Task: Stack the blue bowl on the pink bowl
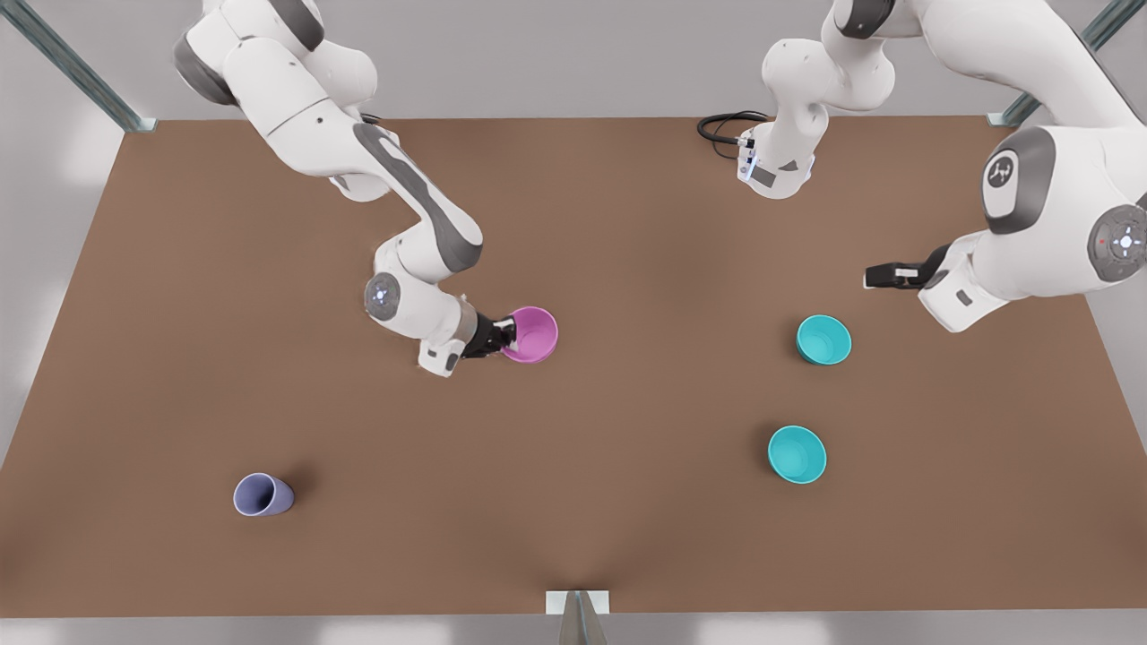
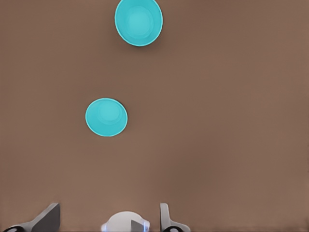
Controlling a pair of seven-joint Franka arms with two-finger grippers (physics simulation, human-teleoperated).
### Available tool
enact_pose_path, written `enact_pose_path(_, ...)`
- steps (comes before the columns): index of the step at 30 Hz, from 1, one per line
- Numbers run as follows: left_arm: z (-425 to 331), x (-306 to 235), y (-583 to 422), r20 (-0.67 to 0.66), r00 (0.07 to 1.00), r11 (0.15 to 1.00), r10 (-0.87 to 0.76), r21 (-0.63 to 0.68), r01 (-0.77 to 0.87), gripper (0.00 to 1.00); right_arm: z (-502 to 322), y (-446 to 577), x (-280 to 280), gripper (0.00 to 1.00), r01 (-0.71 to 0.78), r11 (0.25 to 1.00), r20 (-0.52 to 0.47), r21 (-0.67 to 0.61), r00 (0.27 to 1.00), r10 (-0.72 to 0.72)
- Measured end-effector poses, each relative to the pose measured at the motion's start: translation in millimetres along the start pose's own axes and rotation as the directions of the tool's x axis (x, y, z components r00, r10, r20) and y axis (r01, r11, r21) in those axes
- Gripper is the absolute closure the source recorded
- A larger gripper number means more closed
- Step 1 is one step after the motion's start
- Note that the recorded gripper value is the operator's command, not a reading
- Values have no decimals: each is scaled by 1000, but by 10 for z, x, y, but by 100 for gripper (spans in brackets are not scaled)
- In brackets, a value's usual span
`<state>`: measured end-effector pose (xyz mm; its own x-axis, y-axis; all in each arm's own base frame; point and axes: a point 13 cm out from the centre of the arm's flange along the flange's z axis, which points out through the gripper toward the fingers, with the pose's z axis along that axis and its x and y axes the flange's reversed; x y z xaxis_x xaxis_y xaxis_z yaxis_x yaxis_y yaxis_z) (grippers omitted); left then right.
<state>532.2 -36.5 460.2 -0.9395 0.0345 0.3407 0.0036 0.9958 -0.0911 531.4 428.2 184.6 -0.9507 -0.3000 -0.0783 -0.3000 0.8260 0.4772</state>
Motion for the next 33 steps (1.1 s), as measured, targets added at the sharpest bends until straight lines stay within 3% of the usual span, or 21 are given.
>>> enact_pose_path(6,423,2,15,-101,995,1000,-13,19,15,0,1002,557,-505,79,-120,993,44,1,992,120)
enact_pose_path(7,651,-15,24,-137,990,999,-18,32,23,0,1109,537,-498,68,-148,989,45,7,988,148)
enact_pose_path(8,934,-35,44,-172,985,998,-26,47,34,0,1181,510,-491,26,-176,984,46,11,983,176)
enact_pose_path(9,1207,-81,75,-192,981,997,-34,57,46,0,1225,487,-485,0,-203,979,48,14,978,202)
enact_pose_path(13,2231,-372,768,-201,968,976,-150,128,178,0,1252,434,-514,0,-295,956,69,13,954,293)
enact_pose_path(15,2560,-568,1001,-154,970,965,-188,156,212,0,875,419,-743,0,-336,942,122,-13,934,335)
enact_pose_path(17,2861,-709,1137,-106,972,959,-212,172,227,0,-293,129,-1211,0,-391,919,216,-45,895,391)
enact_pose_path(20,3084,-957,1274,-19,974,956,-228,185,227,0,-2254,-1523,-1492,0,-464,876,306,130,859,410)
enact_pose_path(23,3317,-975,1355,18,977,961,-212,184,205,0,-4013,-3373,-888,0,-574,755,354,316,810,468)
enact_pose_path(26,3472,-955,1412,41,983,969,-181,177,171,0,-5402,-3391,141,0,-587,680,331,439,809,485)
enact_pose_path(29,3575,-937,1441,52,989,977,-141,169,130,0,-5364,-2958,1083,0,-518,670,189,532,844,502)
enact_pose_path(33,3713,-913,1468,45,995,984,-89,159,80,3,-5130,-2756,1338,0,-419,718,68,557,884,463)
